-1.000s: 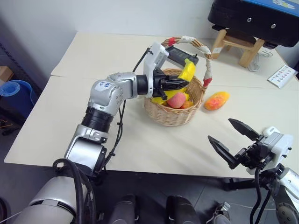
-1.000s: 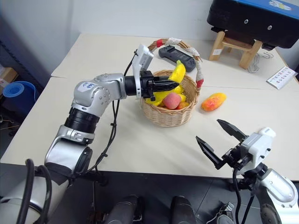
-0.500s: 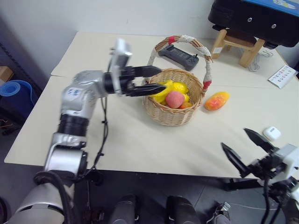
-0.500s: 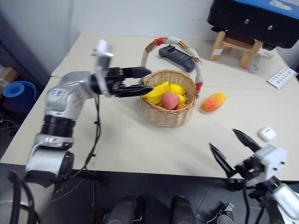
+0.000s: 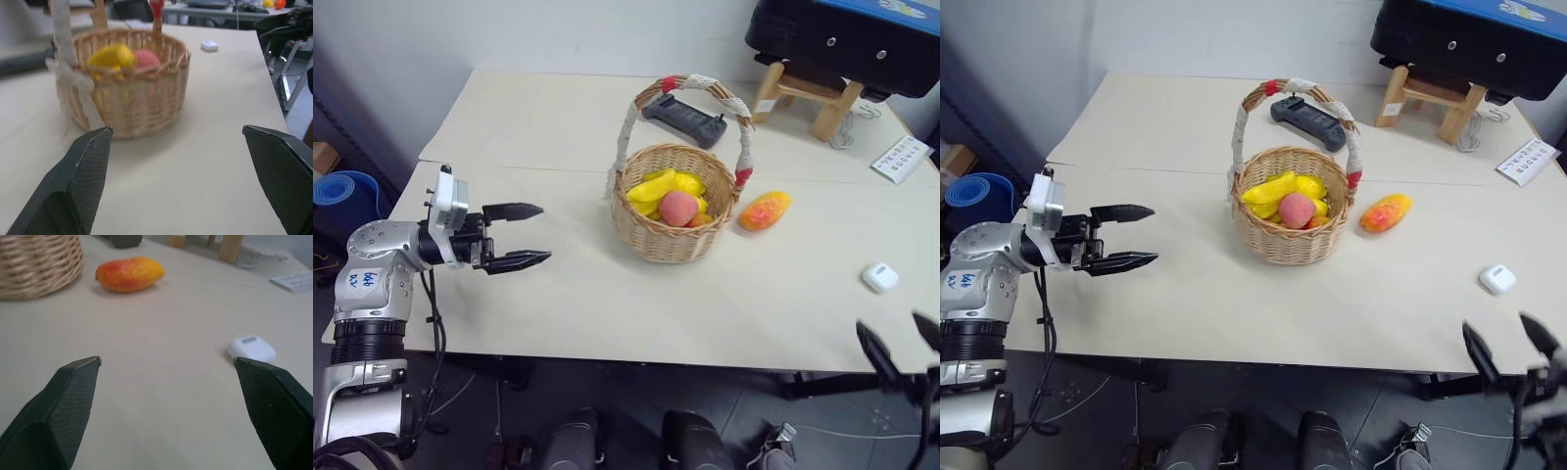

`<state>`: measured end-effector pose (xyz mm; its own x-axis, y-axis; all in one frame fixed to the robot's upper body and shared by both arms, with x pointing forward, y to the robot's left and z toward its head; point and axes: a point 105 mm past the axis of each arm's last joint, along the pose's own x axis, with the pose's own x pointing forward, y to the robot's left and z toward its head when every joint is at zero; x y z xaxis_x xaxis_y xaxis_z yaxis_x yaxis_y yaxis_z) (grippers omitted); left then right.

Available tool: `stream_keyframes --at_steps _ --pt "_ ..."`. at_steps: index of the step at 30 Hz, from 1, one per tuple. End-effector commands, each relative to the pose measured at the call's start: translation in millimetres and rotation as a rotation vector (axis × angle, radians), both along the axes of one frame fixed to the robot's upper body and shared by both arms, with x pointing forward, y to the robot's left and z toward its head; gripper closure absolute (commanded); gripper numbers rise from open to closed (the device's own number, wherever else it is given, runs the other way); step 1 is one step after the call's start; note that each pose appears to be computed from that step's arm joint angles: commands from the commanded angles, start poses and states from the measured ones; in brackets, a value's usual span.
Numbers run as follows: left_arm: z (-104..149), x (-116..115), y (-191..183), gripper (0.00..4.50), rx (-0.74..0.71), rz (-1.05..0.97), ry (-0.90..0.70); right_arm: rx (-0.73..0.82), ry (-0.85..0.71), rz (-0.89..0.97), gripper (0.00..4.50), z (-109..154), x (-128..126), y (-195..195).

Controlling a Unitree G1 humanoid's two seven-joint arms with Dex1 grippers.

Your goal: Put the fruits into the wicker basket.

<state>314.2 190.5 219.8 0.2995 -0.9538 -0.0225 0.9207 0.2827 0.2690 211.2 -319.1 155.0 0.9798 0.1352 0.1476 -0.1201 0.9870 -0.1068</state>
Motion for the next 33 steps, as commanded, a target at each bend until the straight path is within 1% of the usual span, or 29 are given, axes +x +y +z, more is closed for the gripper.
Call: stream_keyframes --at_steps 1,2,3,5,6,7,9,10,13,17,20,22,23,25,27,29,33 --pt "30.4 -3.0 -13.7 0.05 -0.088 -0.005 -0.079 0.097 0.093 0.038 0.0 22.6 43.0 21.1" --pt "35.5 -3.0 -17.6 0.05 -0.107 -0.01 -0.082 0.11 0.148 0.046 0.0 25.0 54.6 27.0" --pt "41.7 -0.2 -20.9 0.05 -0.131 0.001 -0.087 0.113 0.183 0.058 0.0 31.4 72.1 36.3" --pt "51.3 2.7 -27.0 0.05 -0.17 0.005 -0.096 0.164 0.208 0.045 0.0 46.7 103.0 49.0" --pt "54.7 3.8 -30.1 0.05 -0.185 0.004 -0.097 0.165 0.217 0.0 0.0 53.1 118.8 50.4" --pt "56.4 4.2 -32.1 0.05 -0.192 0.003 -0.097 0.164 0.227 -0.035 0.0 56.5 128.1 50.3" --pt "54.7 4.6 -36.3 0.05 -0.186 -0.008 -0.092 0.13 0.323 -0.098 0.0 52.5 151.9 55.2" --pt "53.1 4.8 -37.7 0.05 -0.181 -0.012 -0.088 0.126 0.338 -0.115 0.0 54.3 161.1 58.2" --pt "48.8 5.0 -40.1 0.05 -0.16 -0.021 -0.082 0.203 0.374 -0.193 0.0 57.7 183.7 57.4" --pt "47.4 4.2 -39.9 0.05 -0.166 -0.02 -0.071 0.247 0.435 -0.261 0.0 54.0 210.3 59.8" --pt "42.3 1.6 -38.9 0.05 -0.156 -0.021 -0.06 0.26 0.468 -0.291 0.0 46.8 224.4 63.2" --pt "40.4 1.3 -39.2 0.05 -0.153 -0.019 -0.059 0.364 0.441 -0.277 0.0 50.0 232.0 65.1" --pt "40.2 1.2 -39.4 0.05 -0.154 -0.018 -0.059 0.359 0.438 -0.277 0.0 55.1 233.5 66.8" --pt "39.8 1.4 -40.2 0.05 -0.155 -0.018 -0.058 0.308 0.449 -0.288 0.0 56.8 234.6 67.0" --pt "39.1 0.8 -41.6 0.05 -0.153 -0.022 -0.059 0.377 0.458 -0.216 0.0 58.8 233.2 79.5" --pt "39.3 1.3 -42.1 0.05 -0.159 -0.021 -0.059 0.386 0.486 -0.172 0.0 53.9 230.8 91.0" --pt "38.8 2.6 -45.9 0.05 -0.159 -0.029 -0.064 0.396 0.552 -0.174 0.0 35.9 231.1 101.7"
